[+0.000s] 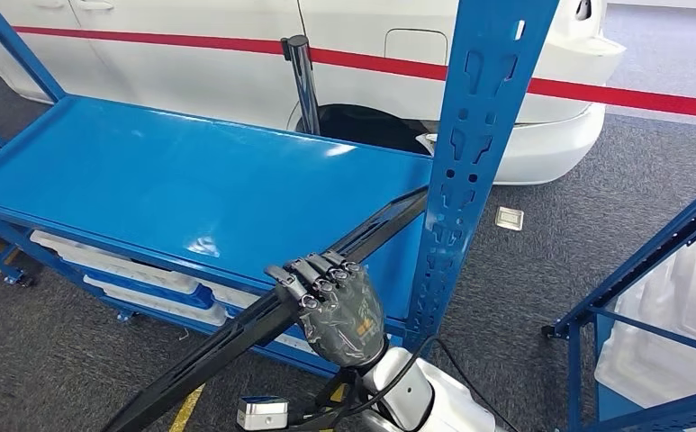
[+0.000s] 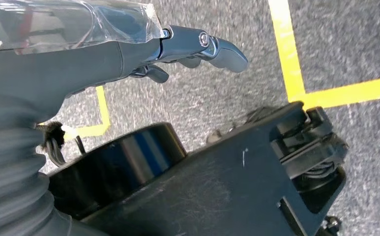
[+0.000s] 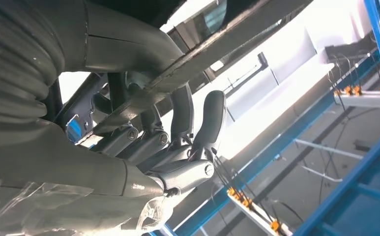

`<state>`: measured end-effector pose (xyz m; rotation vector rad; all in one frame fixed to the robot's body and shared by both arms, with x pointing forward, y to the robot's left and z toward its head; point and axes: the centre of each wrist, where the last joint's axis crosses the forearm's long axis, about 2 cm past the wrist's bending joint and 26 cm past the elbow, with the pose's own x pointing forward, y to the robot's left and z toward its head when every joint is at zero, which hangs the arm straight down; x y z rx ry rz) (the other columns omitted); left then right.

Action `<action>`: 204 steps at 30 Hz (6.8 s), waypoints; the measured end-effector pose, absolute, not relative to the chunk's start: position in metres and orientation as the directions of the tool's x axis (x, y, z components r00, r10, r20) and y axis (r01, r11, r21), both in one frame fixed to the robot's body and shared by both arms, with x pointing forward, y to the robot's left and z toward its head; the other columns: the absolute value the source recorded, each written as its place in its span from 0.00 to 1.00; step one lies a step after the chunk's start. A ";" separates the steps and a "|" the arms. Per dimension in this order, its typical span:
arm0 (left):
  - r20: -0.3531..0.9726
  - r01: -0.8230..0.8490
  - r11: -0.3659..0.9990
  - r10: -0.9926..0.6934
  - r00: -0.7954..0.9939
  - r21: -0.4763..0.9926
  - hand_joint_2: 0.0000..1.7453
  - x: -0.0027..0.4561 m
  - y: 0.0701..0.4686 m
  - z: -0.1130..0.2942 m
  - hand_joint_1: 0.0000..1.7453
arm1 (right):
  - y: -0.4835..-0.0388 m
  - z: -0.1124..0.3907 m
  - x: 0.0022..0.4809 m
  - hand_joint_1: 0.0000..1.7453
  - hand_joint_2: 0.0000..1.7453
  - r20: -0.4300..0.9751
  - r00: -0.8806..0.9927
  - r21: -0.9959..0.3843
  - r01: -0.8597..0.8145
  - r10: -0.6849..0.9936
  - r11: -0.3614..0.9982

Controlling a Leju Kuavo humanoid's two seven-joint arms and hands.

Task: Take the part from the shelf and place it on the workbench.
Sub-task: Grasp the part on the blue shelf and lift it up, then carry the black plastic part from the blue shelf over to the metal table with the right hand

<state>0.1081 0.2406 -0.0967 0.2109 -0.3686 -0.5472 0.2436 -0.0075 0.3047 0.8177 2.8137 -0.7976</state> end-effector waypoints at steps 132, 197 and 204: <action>0.295 0.490 0.773 -0.617 0.730 0.404 1.00 0.121 0.234 -0.092 0.00 | -0.018 0.291 0.245 1.00 1.00 -0.177 -0.854 -0.556 0.497 0.489 0.666; 0.209 0.475 0.795 -0.573 0.793 0.378 1.00 0.116 0.245 -0.095 0.00 | -0.034 0.287 0.244 1.00 1.00 -0.187 -0.833 -0.567 0.524 0.520 0.636; 0.210 0.475 0.794 -0.574 0.792 0.379 1.00 0.115 0.245 -0.095 0.00 | -0.034 0.286 0.244 1.00 1.00 -0.187 -0.835 -0.569 0.522 0.518 0.636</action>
